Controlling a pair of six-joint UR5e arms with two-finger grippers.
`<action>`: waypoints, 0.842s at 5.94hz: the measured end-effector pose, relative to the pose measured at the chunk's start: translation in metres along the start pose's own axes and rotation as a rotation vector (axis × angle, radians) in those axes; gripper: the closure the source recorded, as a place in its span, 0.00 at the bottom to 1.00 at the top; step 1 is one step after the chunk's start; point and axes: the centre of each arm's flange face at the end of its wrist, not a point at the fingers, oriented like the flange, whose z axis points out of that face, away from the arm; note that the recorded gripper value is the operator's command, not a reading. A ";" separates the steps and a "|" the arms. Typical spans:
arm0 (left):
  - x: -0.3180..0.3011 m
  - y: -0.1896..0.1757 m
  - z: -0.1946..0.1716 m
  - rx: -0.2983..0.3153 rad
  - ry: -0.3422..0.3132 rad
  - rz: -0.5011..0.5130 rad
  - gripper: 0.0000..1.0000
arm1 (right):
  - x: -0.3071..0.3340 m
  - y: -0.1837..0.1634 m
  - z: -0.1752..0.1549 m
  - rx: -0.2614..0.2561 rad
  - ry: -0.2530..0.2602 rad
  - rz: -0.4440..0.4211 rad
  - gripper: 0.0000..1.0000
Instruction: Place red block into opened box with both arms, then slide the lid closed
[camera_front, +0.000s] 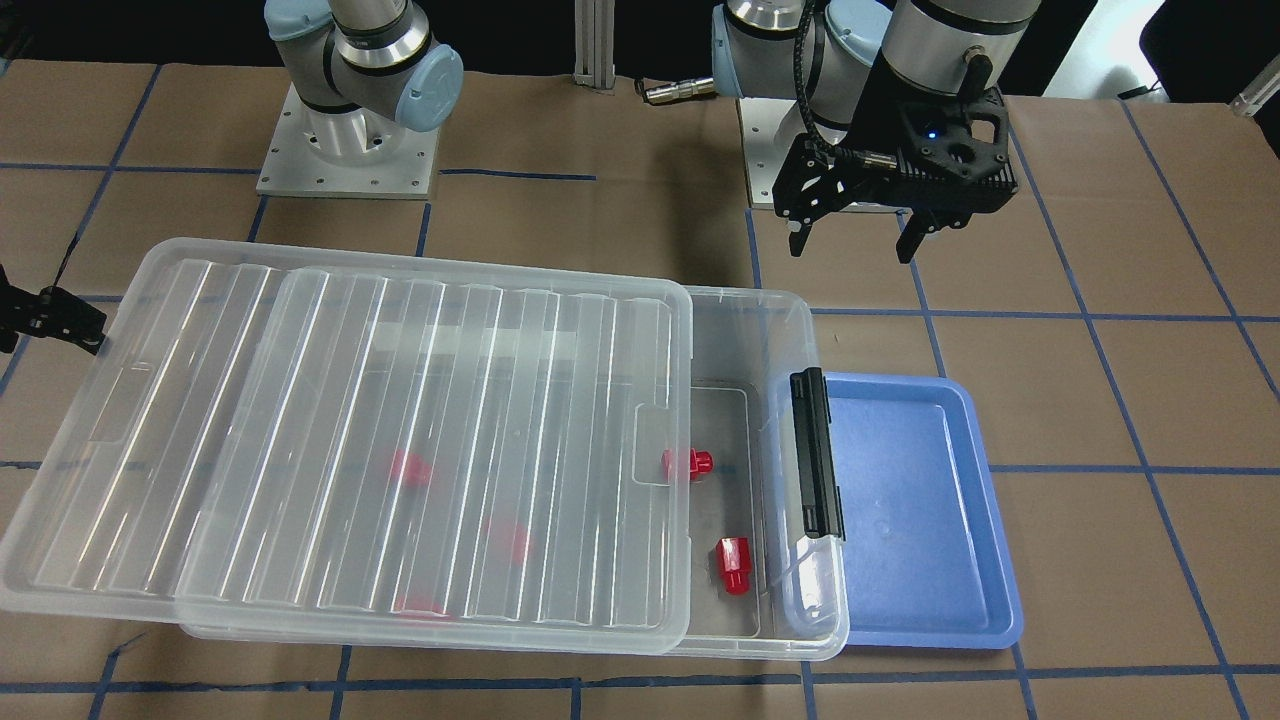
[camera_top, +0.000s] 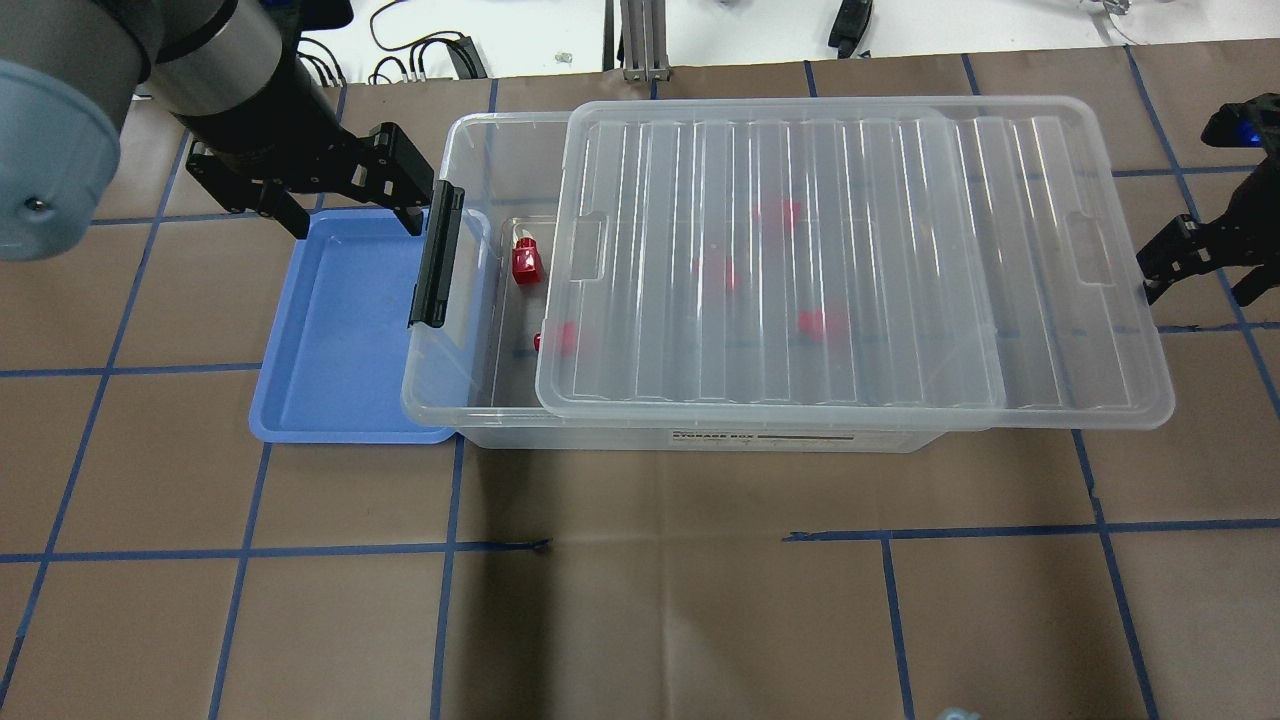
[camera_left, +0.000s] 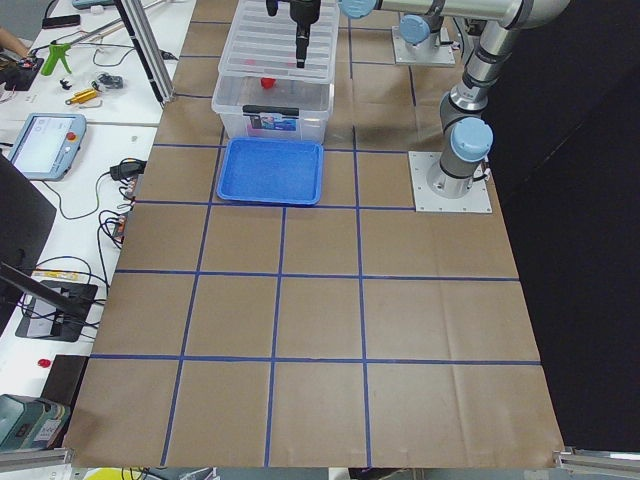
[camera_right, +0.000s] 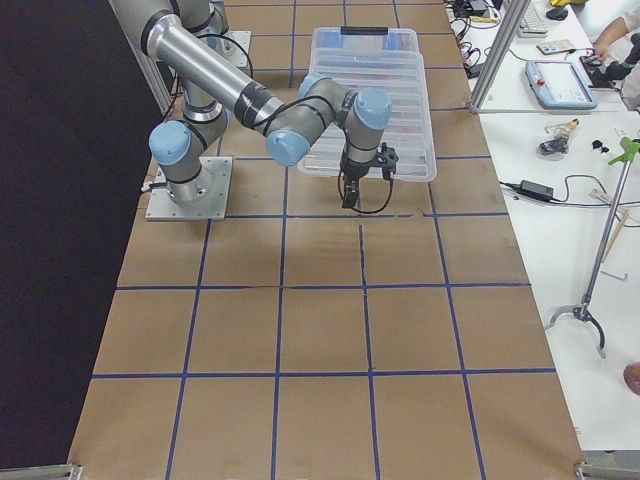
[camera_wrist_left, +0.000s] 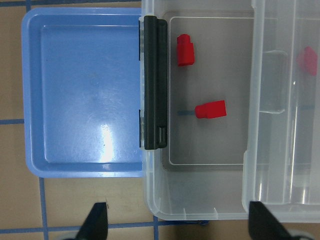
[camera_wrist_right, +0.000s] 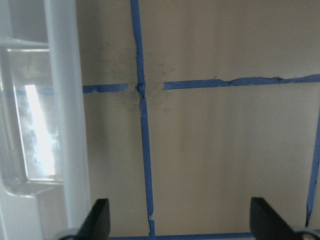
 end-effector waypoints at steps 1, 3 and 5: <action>0.000 0.000 0.001 -0.001 0.001 0.000 0.02 | -0.017 -0.003 -0.002 0.005 0.000 -0.019 0.00; -0.001 0.000 0.001 0.002 0.001 -0.002 0.02 | -0.047 -0.007 -0.006 0.013 -0.002 -0.028 0.00; -0.002 -0.001 0.001 0.005 -0.001 -0.004 0.02 | -0.070 -0.008 -0.009 0.019 0.003 -0.026 0.00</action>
